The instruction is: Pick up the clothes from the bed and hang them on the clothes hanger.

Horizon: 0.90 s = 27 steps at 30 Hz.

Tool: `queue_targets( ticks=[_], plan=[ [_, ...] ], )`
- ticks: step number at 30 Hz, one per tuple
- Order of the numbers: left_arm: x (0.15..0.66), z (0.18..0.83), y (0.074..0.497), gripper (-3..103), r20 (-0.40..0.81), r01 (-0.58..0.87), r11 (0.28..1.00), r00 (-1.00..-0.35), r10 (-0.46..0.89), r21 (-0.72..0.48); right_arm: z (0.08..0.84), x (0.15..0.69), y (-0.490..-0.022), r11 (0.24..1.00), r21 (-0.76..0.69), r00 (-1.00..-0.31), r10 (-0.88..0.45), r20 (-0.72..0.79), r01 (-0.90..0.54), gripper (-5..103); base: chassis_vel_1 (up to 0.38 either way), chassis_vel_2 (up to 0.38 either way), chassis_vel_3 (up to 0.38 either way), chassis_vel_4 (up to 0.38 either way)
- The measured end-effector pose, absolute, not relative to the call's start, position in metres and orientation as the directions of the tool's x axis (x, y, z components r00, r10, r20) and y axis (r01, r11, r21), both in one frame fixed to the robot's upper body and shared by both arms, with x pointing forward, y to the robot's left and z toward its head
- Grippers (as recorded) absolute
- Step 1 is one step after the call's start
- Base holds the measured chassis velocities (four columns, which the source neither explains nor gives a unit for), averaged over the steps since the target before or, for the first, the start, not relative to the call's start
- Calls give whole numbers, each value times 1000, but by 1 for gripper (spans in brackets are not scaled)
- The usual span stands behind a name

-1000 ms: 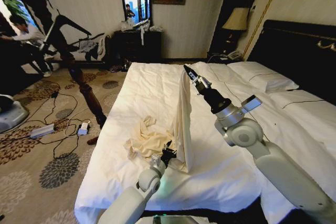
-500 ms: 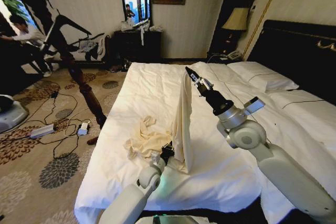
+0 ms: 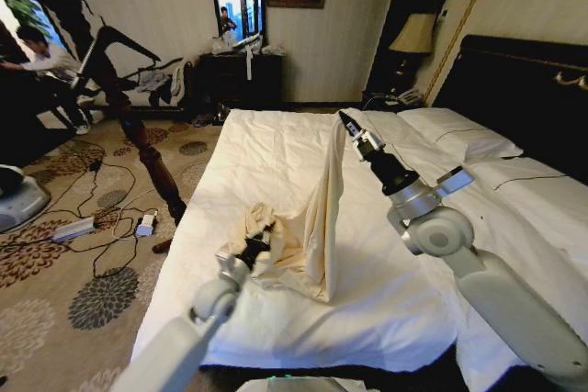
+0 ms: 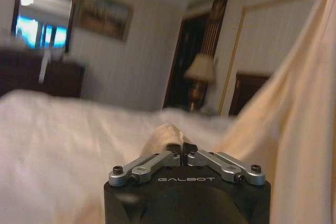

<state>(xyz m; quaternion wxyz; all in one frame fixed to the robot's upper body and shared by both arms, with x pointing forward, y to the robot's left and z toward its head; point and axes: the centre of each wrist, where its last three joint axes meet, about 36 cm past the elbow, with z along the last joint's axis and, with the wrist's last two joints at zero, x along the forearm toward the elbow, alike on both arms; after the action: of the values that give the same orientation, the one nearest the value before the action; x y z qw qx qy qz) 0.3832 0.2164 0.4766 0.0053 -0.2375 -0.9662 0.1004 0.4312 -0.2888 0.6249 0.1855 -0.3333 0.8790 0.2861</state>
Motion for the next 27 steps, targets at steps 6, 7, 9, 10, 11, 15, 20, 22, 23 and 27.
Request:
queue_targets(
  ticks=[6, 7, 9, 10, 11, 15, 20, 22, 23, 27],
  plan=[
    [383, 589, 269, 0, -210, 469, 876, -873, 440, -116, 632, 439, -310, 657, 389, -743, -424, -518, -646, 0, 0, 0, 0, 0],
    [381, 612, 281, 0, -243, 465, 880, -868, 432, -96, 633, 438, -314, 666, 382, -746, -422, -516, -641, 0, 0, 0, 0, 0],
    [377, 653, 302, 0, -302, 460, 886, -854, 423, -60, 636, 435, -319, 672, 360, -739, -437, -513, -648, 0, 0, 0, 0, 0],
    [375, 670, 311, 0, -329, 454, 890, -847, 418, -38, 639, 433, -320, 670, 345, -729, -449, -517, -657, 0, 0, 0, 0, 0],
    [374, 686, 318, 0, -355, 452, 892, -836, 419, -14, 643, 431, -320, 666, 326, -714, -464, -524, -672, 0, 0, 0, 0, 0],
    [369, 735, 336, 0, -437, 445, 894, -797, 417, 42, 669, 419, -315, 627, 229, -623, -529, -577, -744, 0, 0, 0, 0, 0],
    [367, 795, 356, 0, -547, 420, 903, -738, 396, 87, 728, 398, -317, 582, 109, -496, -563, -661, -806, 0, 0, 0, 0, 0],
    [366, 800, 357, 0, -556, 418, 904, -732, 393, 88, 736, 393, -319, 580, 102, -487, -561, -669, -808, 0, 0, 0, 0, 0],
    [366, 800, 357, 0, -556, 419, 904, -732, 394, 89, 741, 389, -319, 582, 100, -489, -565, -664, -807, 0, 0, 0, 0, 0],
    [378, 752, 337, 0, -470, 450, 891, -774, 424, 63, 720, 383, -316, 631, 103, -562, -590, -580, -769, 0, 0, 0, 0, 0]
  ],
)
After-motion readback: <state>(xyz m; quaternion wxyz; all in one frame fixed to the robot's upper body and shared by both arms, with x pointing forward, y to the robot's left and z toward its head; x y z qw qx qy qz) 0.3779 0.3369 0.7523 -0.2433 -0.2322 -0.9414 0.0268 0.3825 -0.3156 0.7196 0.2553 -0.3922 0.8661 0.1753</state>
